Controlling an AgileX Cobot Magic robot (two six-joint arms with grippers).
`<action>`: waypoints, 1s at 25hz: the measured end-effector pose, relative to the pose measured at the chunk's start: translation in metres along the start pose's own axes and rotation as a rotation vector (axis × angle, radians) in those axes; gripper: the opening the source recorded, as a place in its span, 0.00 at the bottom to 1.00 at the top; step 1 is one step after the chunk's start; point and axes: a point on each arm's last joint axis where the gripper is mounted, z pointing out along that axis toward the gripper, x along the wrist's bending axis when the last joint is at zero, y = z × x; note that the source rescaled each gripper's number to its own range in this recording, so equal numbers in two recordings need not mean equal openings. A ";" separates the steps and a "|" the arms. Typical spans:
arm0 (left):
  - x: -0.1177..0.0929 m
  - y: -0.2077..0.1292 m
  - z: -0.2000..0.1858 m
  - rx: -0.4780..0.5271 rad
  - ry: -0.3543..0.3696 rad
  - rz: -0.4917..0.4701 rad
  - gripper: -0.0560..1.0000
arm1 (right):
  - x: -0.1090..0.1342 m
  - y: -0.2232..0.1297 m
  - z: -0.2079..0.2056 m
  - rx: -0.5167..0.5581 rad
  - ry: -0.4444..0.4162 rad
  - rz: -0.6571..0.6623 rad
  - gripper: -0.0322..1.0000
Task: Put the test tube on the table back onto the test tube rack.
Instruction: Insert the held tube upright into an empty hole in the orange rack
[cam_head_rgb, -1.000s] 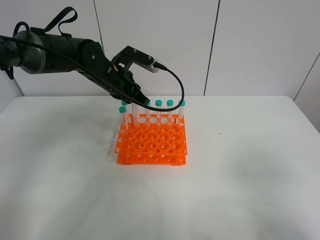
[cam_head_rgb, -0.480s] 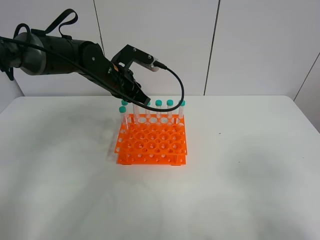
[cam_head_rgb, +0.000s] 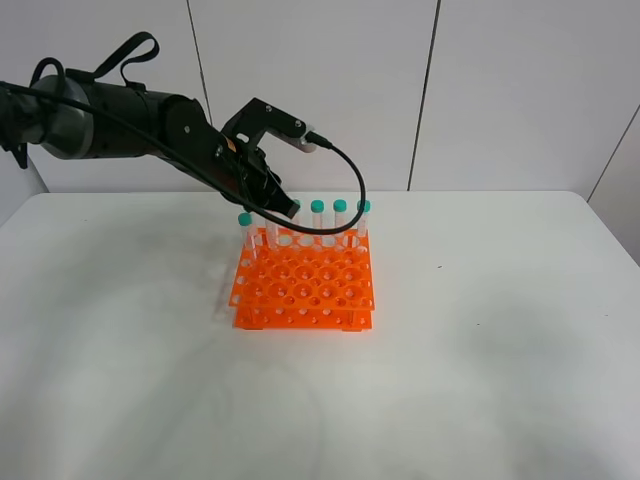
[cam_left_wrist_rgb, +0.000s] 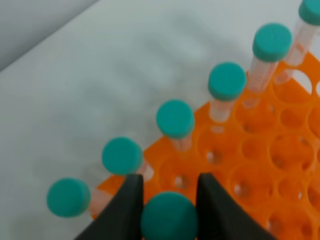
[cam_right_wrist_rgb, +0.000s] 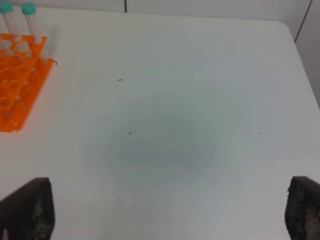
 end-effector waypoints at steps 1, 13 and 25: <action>0.000 0.000 0.000 0.000 0.000 0.000 0.06 | 0.000 0.000 0.000 0.000 0.000 0.000 1.00; 0.001 0.002 0.000 -0.019 0.007 0.003 0.06 | 0.000 0.000 0.000 0.000 0.000 0.000 1.00; 0.000 -0.004 0.009 0.000 0.003 0.002 0.06 | 0.000 0.000 0.000 0.000 0.000 0.000 1.00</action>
